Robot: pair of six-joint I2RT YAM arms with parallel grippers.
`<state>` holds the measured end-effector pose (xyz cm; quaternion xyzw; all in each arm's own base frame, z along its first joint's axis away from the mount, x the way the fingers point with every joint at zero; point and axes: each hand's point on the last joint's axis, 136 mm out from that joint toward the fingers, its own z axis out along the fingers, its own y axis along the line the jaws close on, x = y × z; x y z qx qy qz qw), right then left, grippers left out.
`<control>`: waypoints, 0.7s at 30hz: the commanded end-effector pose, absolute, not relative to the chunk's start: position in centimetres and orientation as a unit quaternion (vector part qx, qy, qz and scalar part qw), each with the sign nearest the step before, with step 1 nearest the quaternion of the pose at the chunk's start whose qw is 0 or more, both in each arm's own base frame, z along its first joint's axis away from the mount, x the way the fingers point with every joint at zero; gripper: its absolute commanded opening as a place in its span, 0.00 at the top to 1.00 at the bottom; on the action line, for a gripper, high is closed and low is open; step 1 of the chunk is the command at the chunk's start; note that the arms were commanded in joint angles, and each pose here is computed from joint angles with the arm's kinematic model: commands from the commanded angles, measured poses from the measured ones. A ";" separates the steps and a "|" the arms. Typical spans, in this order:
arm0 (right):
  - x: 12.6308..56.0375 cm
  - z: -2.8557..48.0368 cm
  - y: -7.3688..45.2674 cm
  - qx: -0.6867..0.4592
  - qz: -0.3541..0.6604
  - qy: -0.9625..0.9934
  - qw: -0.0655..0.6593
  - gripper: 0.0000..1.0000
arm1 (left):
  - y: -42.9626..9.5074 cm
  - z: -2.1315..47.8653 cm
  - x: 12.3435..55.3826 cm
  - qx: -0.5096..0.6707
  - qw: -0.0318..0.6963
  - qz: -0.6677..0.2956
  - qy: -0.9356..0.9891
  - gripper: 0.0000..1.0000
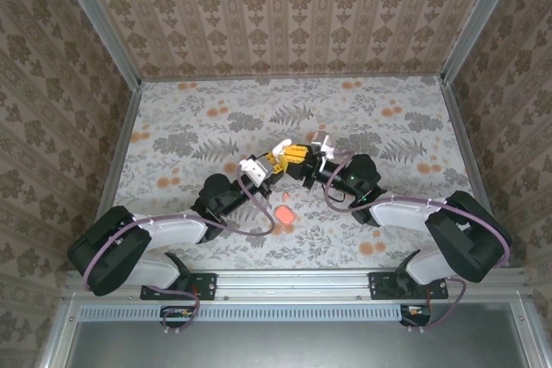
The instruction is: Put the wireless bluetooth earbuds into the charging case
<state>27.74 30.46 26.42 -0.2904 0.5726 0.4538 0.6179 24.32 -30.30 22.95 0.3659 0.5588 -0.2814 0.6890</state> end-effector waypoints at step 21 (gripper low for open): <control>29.4 20.0 30.3 -0.268 0.380 0.694 0.549 0.79 | -31.0 30.2 22.1 0.358 0.752 -0.315 0.456 0.92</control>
